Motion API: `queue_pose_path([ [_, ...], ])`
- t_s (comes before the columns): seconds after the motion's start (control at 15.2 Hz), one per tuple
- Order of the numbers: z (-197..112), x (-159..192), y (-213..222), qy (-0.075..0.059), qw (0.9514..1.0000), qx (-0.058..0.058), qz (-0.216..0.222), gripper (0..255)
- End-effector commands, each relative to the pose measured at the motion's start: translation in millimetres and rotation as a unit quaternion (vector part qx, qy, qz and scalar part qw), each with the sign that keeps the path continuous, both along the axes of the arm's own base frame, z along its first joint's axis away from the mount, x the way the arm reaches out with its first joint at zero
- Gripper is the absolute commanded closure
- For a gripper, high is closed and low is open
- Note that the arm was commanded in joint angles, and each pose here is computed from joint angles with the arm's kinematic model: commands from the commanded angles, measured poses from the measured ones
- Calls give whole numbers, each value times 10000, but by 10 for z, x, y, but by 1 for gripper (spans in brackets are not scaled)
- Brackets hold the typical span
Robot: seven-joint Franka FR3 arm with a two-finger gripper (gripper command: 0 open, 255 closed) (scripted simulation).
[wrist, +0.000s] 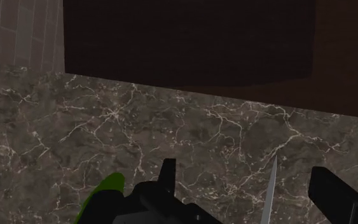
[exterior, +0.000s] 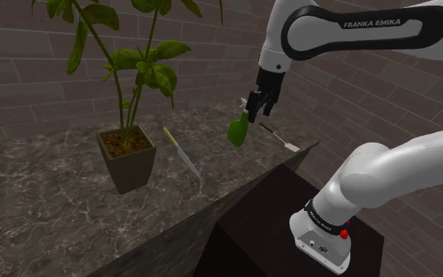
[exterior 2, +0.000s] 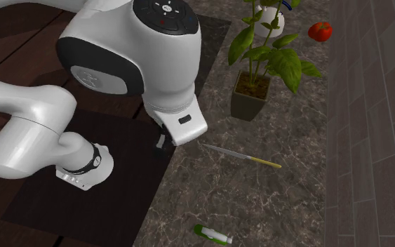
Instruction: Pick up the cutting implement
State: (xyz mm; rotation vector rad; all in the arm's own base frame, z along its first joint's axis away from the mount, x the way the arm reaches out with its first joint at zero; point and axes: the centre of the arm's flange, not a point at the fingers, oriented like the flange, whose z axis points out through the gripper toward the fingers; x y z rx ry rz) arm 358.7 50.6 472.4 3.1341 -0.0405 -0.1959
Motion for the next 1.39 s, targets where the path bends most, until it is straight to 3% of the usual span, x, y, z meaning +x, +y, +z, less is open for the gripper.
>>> queue_pose_path([
  [0.0, -168, 123, 104, -67, 10000, -1, -44, 0],
  [1.32, -2018, 1652, 909, -590, 9973, -40, -443, 0],
])
